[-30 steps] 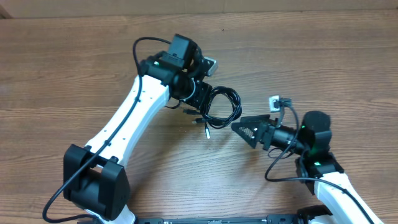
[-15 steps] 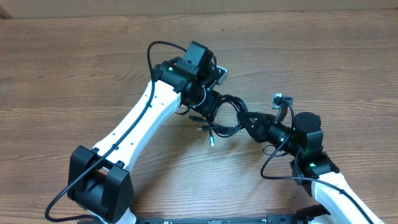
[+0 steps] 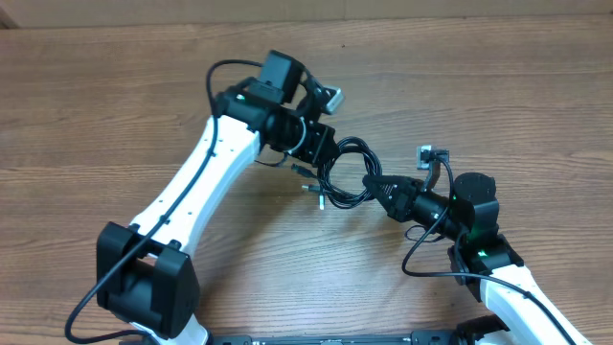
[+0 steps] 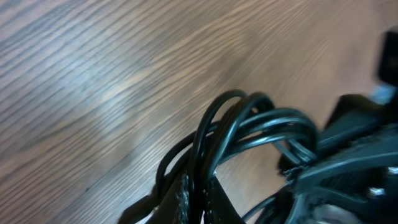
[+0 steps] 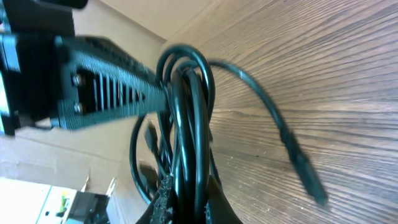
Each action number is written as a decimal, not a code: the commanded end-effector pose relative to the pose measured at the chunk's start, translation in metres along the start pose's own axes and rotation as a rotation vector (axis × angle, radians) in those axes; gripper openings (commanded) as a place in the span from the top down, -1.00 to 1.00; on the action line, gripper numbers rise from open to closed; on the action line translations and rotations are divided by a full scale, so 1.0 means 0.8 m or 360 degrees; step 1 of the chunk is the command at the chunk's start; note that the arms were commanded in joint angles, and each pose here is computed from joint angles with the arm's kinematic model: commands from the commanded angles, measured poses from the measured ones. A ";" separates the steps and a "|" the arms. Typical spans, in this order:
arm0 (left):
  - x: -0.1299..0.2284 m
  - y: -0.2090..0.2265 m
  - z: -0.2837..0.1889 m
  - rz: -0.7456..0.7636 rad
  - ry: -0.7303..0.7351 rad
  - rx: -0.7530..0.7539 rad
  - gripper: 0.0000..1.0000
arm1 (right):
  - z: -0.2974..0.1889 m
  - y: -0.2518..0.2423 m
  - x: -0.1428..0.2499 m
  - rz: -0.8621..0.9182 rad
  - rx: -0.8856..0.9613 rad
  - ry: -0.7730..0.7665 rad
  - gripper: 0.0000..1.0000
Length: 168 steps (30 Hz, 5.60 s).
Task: Untangle cables
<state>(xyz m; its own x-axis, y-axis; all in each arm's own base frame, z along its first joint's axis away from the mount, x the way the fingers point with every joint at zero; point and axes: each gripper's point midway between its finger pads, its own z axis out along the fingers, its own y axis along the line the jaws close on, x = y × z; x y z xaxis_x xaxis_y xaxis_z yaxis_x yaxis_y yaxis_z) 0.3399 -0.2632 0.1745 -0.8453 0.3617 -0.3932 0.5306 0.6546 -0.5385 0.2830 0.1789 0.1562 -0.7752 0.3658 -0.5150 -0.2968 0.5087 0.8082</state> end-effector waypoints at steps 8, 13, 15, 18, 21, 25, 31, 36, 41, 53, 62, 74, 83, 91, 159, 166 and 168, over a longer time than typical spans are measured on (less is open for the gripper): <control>-0.038 0.036 -0.052 -0.0343 -0.0220 0.0142 0.61 | 0.000 0.031 0.018 -0.0040 -0.0186 0.0154 0.92; -0.037 0.071 -0.053 -0.0473 -0.0245 -0.0106 0.78 | -0.001 0.034 0.021 -0.0040 -0.0211 0.0178 0.92; -0.036 0.081 -0.054 -0.0512 -0.0254 -0.0175 0.60 | -0.001 0.034 0.021 -0.0040 -0.0212 0.0179 0.92; -0.037 0.074 -0.053 -0.0462 -0.0246 -0.0130 0.56 | -0.001 0.034 0.021 -0.0045 -0.0211 0.0178 0.92; -0.037 0.048 -0.052 -0.0144 -0.0227 0.0038 0.56 | 0.000 0.029 0.020 -0.0036 -0.0182 0.0163 0.92; -0.033 0.019 -0.054 0.0138 -0.0226 0.0237 0.30 | 0.000 0.029 0.019 0.0045 -0.0174 0.0164 0.92; -0.022 0.013 -0.053 0.0376 -0.0198 0.0267 0.28 | 0.000 0.028 0.020 0.0104 -0.0169 0.0170 0.92; -0.010 0.009 -0.050 0.0487 -0.0154 0.0278 0.07 | 0.000 0.028 0.020 0.0208 -0.0164 0.0176 0.92; -0.004 -0.008 -0.040 0.0740 -0.0130 0.0306 -0.25 | -0.001 0.029 0.025 0.0419 -0.0161 0.0219 0.91; -0.005 -0.036 -0.016 0.1033 -0.0113 0.0287 -0.22 | -0.004 0.036 0.040 0.0603 -0.0191 0.0342 0.92; 0.001 -0.018 0.001 0.1106 0.0015 0.0038 -0.14 | -0.008 0.056 0.040 0.0591 -0.0306 0.0394 0.92; 0.003 -0.016 0.001 0.1097 0.0030 0.0030 0.91 | -0.017 0.098 0.017 0.0278 -0.0551 0.0315 0.92; -0.043 0.000 -0.012 0.0573 -0.0193 -0.0034 0.91 | -0.015 0.088 0.025 0.0045 -0.0529 0.0304 0.91; -0.091 0.056 -0.057 -0.0040 -0.0485 -0.0081 0.91 | -0.001 0.011 0.038 0.0321 -0.0067 0.0254 0.92; -0.024 -0.012 -0.052 0.0578 -0.0242 0.0398 0.91 | 0.049 0.073 0.009 -0.0710 0.0037 0.0530 0.51; -0.034 -0.015 -0.054 0.0436 -0.0271 0.0427 0.92 | 0.050 0.082 0.024 -0.0665 -0.0089 0.0614 0.88; -0.038 -0.012 -0.054 0.0394 -0.0283 0.0412 0.92 | 0.050 0.082 0.024 -0.0664 -0.0089 0.0615 0.92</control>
<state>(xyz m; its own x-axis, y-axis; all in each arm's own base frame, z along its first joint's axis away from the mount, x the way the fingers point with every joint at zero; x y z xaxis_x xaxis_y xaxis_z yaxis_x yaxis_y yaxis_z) 0.3592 -0.2388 0.2029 -0.6378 0.4189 -0.6463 0.7685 0.4025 -0.4974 0.2807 0.2377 0.1761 -0.7425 -0.1489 -0.6531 -0.5997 0.5822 0.5490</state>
